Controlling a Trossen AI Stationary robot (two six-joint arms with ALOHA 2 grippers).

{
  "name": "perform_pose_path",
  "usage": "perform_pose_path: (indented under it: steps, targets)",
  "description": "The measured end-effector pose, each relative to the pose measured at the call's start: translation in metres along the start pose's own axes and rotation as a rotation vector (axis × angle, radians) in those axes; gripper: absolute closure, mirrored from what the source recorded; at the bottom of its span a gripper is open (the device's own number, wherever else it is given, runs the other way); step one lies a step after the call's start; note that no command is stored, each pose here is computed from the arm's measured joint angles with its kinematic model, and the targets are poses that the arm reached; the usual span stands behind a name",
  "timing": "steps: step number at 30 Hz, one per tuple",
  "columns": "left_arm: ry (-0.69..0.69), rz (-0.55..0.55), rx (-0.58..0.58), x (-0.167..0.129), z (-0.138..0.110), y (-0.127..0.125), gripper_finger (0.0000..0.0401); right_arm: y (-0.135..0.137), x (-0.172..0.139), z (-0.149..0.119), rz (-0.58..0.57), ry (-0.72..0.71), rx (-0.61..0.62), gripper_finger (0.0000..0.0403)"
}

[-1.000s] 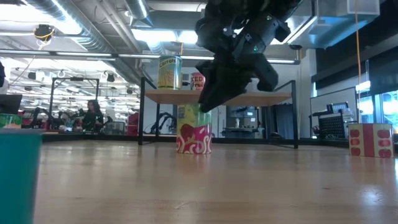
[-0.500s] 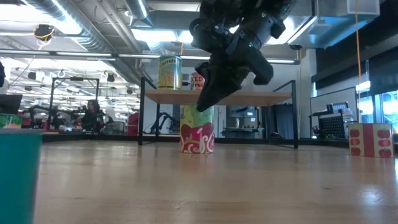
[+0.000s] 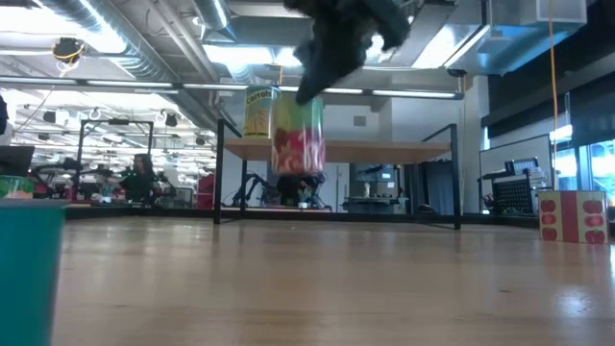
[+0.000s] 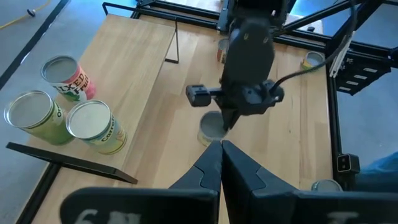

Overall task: Pick and place cans onto a shelf
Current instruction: Put the canned spaghetti sauce on the shelf

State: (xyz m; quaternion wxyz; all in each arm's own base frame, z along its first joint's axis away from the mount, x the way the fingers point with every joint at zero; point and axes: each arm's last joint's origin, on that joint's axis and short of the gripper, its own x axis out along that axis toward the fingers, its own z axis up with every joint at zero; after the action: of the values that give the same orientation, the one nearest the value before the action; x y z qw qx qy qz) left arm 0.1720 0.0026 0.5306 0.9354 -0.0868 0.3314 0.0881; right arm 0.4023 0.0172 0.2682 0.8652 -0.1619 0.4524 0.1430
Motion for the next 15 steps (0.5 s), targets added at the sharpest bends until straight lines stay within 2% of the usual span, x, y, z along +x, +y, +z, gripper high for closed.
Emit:
perform_pose_path:
  steps: [9, 13, 15]
  targets:
    - [0.000, 0.000, 0.000, 0.000, 0.000, 0.000, 0.0401, -0.005, -0.060, 0.037, -0.016, -0.056, -0.012, 0.0395]
    - [0.000, 0.000, 0.000, 0.000, 0.000, 0.000, 0.0401, -0.009, -0.076, 0.043, -0.032, -0.065, -0.009, 0.0395]
    - [0.000, 0.000, -0.001, 0.000, 0.000, 0.000, 0.0401, -0.014, -0.082, 0.040, -0.072, -0.025, 0.005, 0.0395]
